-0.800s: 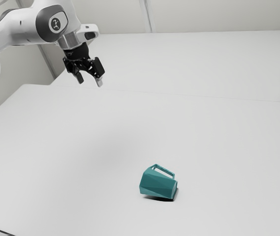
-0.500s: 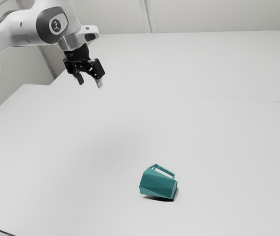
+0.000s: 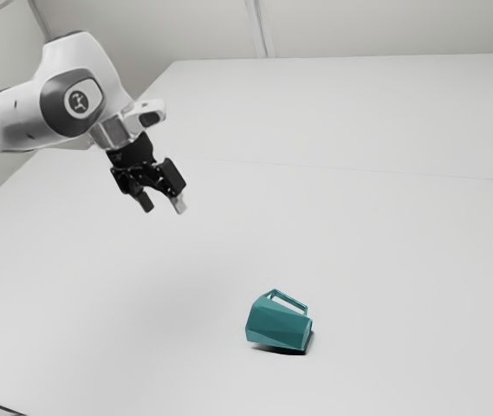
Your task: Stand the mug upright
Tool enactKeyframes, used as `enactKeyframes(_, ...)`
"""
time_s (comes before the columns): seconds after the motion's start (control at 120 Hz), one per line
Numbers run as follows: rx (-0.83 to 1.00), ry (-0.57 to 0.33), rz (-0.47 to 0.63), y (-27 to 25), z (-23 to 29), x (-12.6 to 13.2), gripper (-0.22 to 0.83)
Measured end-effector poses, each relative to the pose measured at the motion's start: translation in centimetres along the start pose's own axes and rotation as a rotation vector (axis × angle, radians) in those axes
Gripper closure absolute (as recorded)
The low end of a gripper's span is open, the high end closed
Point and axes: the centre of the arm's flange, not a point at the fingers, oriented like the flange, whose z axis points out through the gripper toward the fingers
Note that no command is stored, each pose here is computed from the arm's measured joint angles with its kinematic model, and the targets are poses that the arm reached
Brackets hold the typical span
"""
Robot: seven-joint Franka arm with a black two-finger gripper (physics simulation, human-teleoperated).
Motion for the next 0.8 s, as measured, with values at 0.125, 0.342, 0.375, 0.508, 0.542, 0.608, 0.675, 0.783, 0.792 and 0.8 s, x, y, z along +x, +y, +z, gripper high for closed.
enactKeyframes(0.125, -0.035, 0.003, -0.019, 0.2, 2.5, -1.4, 0.0)
enactKeyframes(0.342, -0.197, -0.014, -0.066, 0.0, 7.2, -2.8, 0.0)
enactKeyframes(0.375, -0.247, -0.021, -0.082, -0.3, 8.4, -3.2, 0.0)
enactKeyframes(0.508, -0.405, -0.015, -0.085, -0.7, 11.2, -3.8, 0.0)
enactKeyframes(0.542, -0.441, -0.015, -0.082, -0.7, 12.0, -4.1, 0.0)
enactKeyframes(0.608, -0.493, -0.01, -0.064, -0.7, 13.2, -4.5, 0.0)
enactKeyframes(0.675, -0.527, -0.016, -0.044, -0.8, 14.6, -4.7, 0.0)
enactKeyframes(0.783, -0.565, -0.019, -0.013, -1.2, 16.4, -4.4, 0.0)
enactKeyframes(0.792, -0.568, -0.017, -0.01, -1.2, 16.5, -4.4, 0.0)
enactKeyframes(0.8, -0.572, -0.016, -0.008, -1.2, 16.5, -4.3, 0.0)
